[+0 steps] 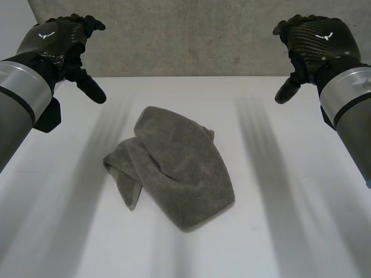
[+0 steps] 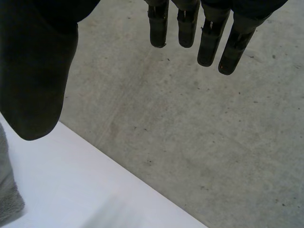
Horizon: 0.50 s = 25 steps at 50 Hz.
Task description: Fold the towel.
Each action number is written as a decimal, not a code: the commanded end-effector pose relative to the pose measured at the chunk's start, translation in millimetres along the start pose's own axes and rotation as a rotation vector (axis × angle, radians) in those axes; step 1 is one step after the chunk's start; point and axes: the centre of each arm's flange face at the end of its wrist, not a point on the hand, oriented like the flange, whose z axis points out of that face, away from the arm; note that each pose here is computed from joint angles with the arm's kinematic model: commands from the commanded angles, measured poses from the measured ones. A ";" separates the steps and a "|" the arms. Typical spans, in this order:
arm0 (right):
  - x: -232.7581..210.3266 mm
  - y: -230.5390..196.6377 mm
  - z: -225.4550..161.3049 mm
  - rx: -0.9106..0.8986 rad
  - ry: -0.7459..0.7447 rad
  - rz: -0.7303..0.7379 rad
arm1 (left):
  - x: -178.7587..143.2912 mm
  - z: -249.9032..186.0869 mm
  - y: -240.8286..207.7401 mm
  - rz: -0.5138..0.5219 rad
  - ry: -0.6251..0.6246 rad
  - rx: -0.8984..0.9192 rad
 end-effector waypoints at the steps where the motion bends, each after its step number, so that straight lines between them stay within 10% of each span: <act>1: 16.1 1.9 6.0 -0.003 0.054 0.039 | 0.4 -0.2 -0.1 0.010 0.000 0.000; 25: 23.8 -3.1 8.7 -0.015 0.049 0.106 | 1.6 -1.5 2.9 0.012 0.006 -0.012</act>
